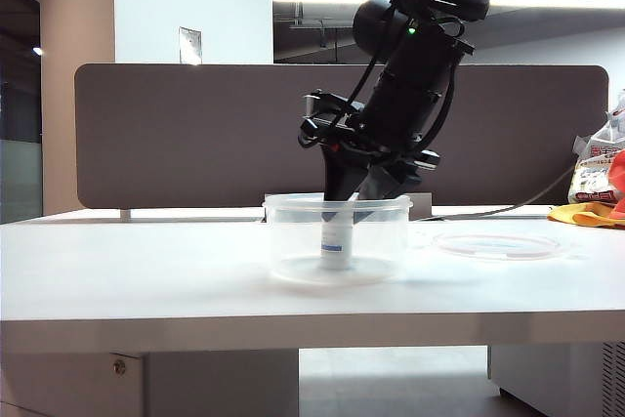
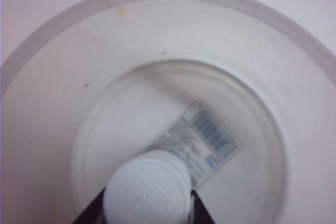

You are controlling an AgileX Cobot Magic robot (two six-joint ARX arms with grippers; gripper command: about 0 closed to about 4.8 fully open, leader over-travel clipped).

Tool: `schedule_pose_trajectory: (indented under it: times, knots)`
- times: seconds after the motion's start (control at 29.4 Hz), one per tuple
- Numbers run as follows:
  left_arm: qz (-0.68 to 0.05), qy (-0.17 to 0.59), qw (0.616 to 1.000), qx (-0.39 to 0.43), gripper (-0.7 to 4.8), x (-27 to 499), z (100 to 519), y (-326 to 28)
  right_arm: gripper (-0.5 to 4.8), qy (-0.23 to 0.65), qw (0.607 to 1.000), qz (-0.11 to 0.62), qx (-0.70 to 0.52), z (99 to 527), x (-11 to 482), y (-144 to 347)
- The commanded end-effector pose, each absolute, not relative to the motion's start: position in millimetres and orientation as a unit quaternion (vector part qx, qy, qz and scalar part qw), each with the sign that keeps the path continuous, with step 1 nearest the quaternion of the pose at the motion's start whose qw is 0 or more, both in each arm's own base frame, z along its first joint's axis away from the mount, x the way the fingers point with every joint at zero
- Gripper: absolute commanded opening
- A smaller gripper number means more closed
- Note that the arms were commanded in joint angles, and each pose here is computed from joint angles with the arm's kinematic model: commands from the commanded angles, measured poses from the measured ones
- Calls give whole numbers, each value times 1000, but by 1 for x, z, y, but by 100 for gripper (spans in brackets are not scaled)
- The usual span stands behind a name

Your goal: Remove the lid of the round box, pick up the small white medicine bottle inside, and place it on the table.

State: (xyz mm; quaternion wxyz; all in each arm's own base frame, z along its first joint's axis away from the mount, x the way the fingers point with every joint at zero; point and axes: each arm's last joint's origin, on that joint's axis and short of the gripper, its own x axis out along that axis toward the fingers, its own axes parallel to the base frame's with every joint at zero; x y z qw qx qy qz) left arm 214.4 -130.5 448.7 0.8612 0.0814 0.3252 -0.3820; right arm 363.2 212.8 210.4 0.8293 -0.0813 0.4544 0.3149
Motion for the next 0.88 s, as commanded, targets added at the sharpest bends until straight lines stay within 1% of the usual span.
schedule_pose_trajectory:
  times: [0.03, 0.27, 0.51, 0.68, 0.88]
  knots:
    - [-383, 320, 862, 82, 266, 214, 450, -130, 146, 443, 834, 318, -79, 214, 364, 214]
    - [-383, 320, 862, 84, 266, 214, 450, -130, 146, 437, 837, 318, -82, 222, 366, 215]
    - [-374, 323, 865, 88, 266, 214, 449, -129, 146, 413, 850, 311, -103, 259, 373, 217]
    - [-373, 330, 863, 89, 266, 213, 448, -129, 144, 405, 860, 278, -136, 278, 377, 211]
    - [-373, 334, 861, 90, 266, 213, 448, -129, 144, 427, 862, 239, -131, 278, 387, 183]
